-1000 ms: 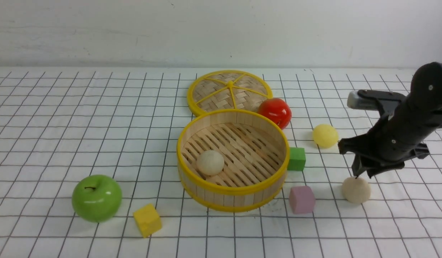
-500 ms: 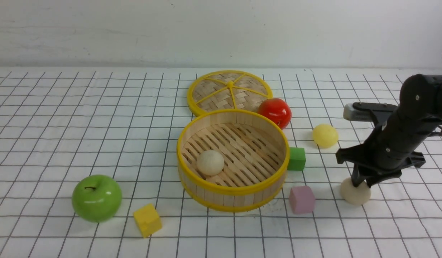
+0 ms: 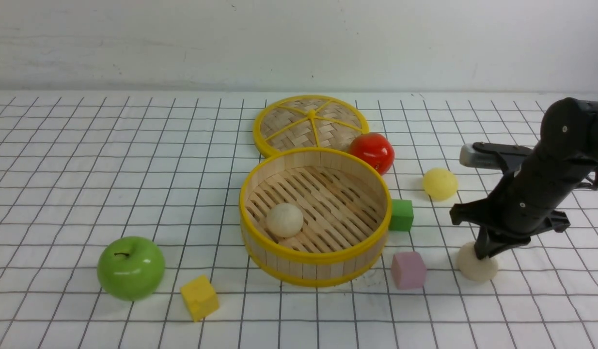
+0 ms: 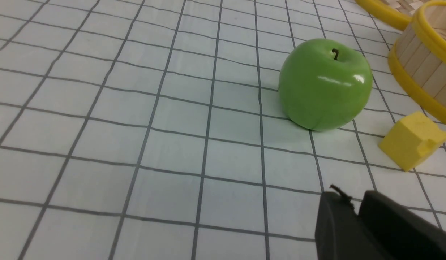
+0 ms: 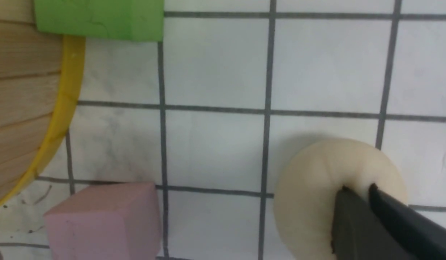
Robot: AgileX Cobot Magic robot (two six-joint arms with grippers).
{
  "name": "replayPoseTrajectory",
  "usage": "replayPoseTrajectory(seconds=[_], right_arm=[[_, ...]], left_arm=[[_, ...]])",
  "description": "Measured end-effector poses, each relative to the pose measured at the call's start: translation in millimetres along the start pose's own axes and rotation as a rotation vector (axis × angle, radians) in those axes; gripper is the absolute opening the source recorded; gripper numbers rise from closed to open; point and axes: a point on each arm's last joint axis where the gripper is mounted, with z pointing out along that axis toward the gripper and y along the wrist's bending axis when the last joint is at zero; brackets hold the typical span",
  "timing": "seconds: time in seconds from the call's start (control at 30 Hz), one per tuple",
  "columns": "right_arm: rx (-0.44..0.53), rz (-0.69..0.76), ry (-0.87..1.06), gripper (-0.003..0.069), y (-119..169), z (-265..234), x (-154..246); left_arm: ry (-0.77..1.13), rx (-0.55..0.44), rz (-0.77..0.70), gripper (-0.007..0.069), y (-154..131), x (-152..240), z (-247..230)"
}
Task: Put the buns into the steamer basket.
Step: Use the right arm to grab a steamed stuffed bun, then use the right arm to put the steamed stuffed bun into the steamer
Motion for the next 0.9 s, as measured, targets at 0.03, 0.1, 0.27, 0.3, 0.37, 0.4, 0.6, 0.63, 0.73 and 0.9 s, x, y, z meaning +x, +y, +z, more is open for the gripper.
replayPoseTrajectory(seconds=[0.03,0.1,0.27,0.3,0.37,0.4,0.6,0.63,0.73,0.9], right_arm=[[-0.001,-0.001,0.0,0.0002,0,-1,0],[-0.005,-0.002,-0.004,0.0002,2,-6,-2],[-0.092,-0.018,-0.1,0.0002,17,-46,-16],[-0.128,-0.02,-0.125,0.0002,22,-53,-19],[-0.194,-0.056,-0.176,0.0002,34,-68,-23],[-0.248,-0.075,-0.2,0.0002,45,-75,-24],[-0.429,-0.204,-0.253,0.0002,94,-69,-22],[-0.447,-0.243,-0.258,0.0002,105,-57,-22],[-0.454,-0.265,-0.255,0.0004,116,-39,-22],[-0.439,-0.26,-0.232,0.0045,126,-4,-23]], left_arm=[[0.0,0.0,0.0,0.0091,0,0,0],[0.0,0.0,0.0,0.0092,0,0,0],[0.0,0.0,0.0,0.0097,0,0,0],[0.0,0.0,0.0,0.0099,0,0,0],[0.0,0.0,0.0,0.0102,0,0,0],[0.0,0.0,0.0,0.0103,0,0,0],[0.0,0.0,0.0,0.0102,0,0,0],[0.0,0.0,0.0,0.0102,0,0,0],[0.0,0.0,0.0,0.0102,0,0,0],[0.0,0.0,0.0,0.0102,0,0,0]])
